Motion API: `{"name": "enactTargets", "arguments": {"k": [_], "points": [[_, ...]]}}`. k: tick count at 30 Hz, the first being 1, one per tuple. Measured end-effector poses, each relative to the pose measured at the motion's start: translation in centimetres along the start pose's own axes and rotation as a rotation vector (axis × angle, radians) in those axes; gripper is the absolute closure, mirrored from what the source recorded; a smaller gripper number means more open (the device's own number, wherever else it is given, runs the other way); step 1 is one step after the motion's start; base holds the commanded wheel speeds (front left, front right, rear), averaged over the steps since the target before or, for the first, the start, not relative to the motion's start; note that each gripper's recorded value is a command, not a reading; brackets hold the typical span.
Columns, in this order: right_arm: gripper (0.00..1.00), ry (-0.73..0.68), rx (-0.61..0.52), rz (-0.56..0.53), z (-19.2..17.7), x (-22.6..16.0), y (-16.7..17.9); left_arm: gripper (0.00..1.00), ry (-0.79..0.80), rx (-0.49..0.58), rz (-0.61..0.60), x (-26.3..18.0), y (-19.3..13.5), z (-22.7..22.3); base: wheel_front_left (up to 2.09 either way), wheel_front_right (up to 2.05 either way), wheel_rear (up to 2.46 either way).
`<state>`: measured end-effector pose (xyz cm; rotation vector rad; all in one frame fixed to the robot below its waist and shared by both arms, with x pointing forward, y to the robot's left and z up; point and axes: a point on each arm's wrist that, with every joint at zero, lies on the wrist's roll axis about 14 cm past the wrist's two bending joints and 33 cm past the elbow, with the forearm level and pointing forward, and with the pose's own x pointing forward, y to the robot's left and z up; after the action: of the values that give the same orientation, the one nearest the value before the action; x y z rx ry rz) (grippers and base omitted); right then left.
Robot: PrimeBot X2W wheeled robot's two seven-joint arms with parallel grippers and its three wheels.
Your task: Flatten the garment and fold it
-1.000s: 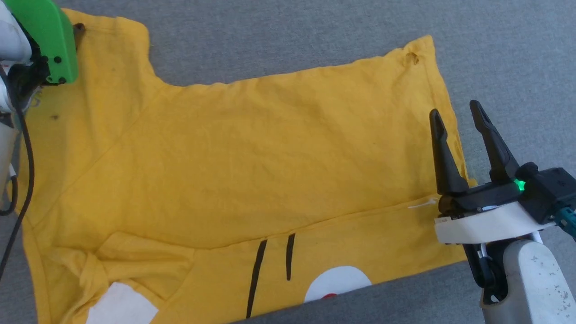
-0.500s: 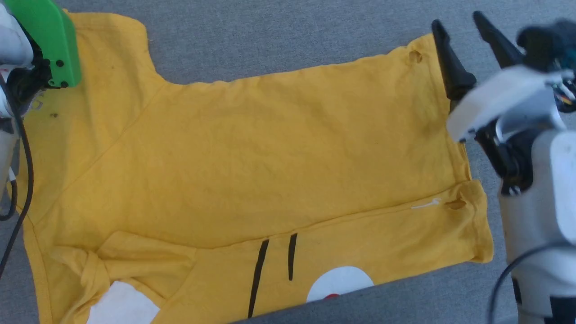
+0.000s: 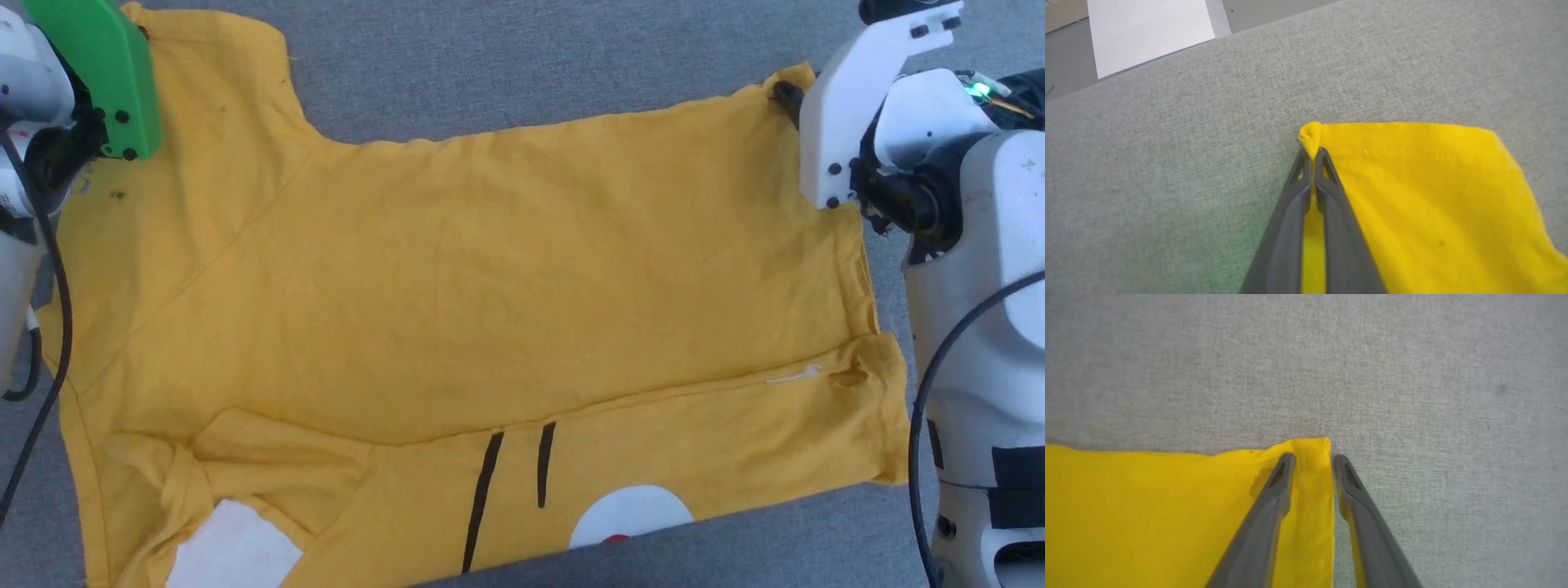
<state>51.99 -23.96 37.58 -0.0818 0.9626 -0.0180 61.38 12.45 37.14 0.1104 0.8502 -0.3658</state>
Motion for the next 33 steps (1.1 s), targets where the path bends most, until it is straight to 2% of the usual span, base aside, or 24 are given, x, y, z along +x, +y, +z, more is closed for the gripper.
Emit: {"name": "enactTargets", "arguments": {"k": [1, 6, 11, 15, 20, 27, 33], "points": [[1.0, 0.005, -0.009, -0.001, 0.0, 0.0, 0.0, 1.0, -0.008, 0.007, -0.001, 0.0, 0.0, 0.1, 0.0, 0.0, 0.0], [1.0, -0.062, -0.038, -0.009, 0.9, -0.6, -0.1, 1.0, -0.156, 0.051, 0.011, -1.0, 0.3, 2.2, 0.0, 0.0, 0.0], [1.0, -0.249, -0.052, -0.004, 1.8, -2.1, 0.0, 1.0, -0.384, 0.075, 0.007, -3.3, -0.4, 4.0, 0.0, 0.0, 0.0], [1.0, -0.438, -0.051, 0.005, 2.7, -4.3, 0.3, 1.0, -0.488, 0.071, 0.013, -5.7, -0.8, 2.9, 0.0, 0.0, 0.0], [1.0, -0.589, -0.055, 0.033, 2.1, -7.1, 1.0, 1.0, -0.596, 0.049, 0.026, -10.0, -1.4, 1.4, 0.0, 0.0, 0.0], [1.0, -0.681, -0.05, 0.044, -0.1, -10.6, 0.9, 1.0, -0.618, -0.074, 0.05, -15.4, -2.1, -3.1, 0.0, 0.0, 0.0], [1.0, -0.634, -0.052, 0.034, -3.0, -11.9, 0.4, 1.0, -0.575, -0.186, 0.07, -19.1, -2.8, -8.1, 0.0, 0.0, 0.0]]}}
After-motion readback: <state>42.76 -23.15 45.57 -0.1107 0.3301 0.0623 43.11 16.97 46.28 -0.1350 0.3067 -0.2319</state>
